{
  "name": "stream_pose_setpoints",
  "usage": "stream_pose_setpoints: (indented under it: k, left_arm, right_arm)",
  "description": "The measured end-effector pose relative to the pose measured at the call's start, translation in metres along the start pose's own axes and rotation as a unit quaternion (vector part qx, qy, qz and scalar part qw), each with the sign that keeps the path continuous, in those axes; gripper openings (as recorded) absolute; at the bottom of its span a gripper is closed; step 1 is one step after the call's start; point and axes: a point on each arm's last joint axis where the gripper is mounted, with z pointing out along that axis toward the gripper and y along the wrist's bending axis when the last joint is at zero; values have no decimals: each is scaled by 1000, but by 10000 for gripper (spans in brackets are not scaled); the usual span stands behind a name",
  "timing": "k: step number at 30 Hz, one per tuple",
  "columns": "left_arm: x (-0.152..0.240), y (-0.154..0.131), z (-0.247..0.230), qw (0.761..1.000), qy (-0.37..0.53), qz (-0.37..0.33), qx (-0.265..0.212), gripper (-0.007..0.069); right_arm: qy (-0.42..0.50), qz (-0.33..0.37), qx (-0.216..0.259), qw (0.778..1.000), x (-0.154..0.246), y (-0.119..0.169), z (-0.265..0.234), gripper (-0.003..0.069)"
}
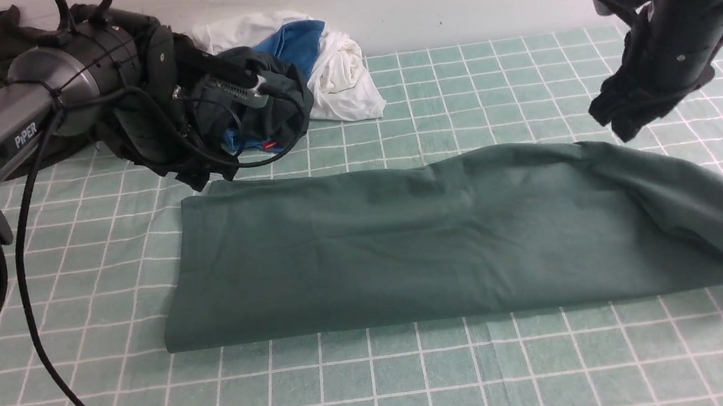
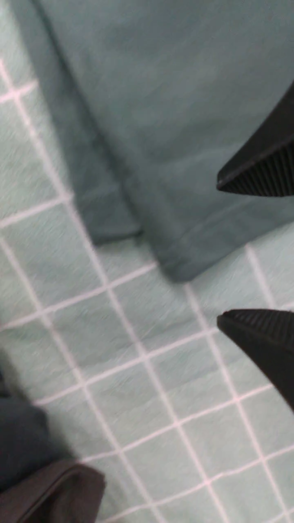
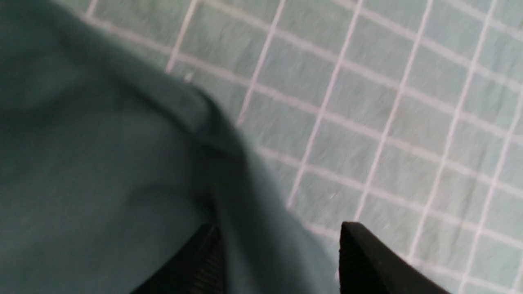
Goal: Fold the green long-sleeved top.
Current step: Use the right arm to clamp the right edge of the fabric
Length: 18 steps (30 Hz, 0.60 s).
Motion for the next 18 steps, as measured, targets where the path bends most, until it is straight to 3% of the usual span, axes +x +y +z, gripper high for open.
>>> stream_pose_setpoints:
  k: [3, 7, 8, 11, 15, 18]
  left_arm:
    - [2, -23, -12, 999, 41, 13, 26, 265]
    - [4, -36, -14, 997, 63, 17, 46, 143]
    - [4, -38, -15, 996, 68, 17, 53, 87]
    - [6, -41, -15, 994, 77, 23, 68, 22]
    - [9, -43, -16, 992, 92, 30, 83, -3]
    - [9, -44, -16, 992, 91, 29, 87, -3]
  right_arm:
    - [49, 16, -92, 994, 28, 23, 11, 370]
    - [86, 24, -115, 989, 51, 33, 27, 356]
    - [100, 25, -106, 989, 61, 32, 36, 349]
    - [103, 35, -68, 992, 70, 19, 47, 342]
    - [66, 131, 44, 988, 80, -47, 51, 337]
    - [50, 191, 81, 977, 87, -82, 46, 337]
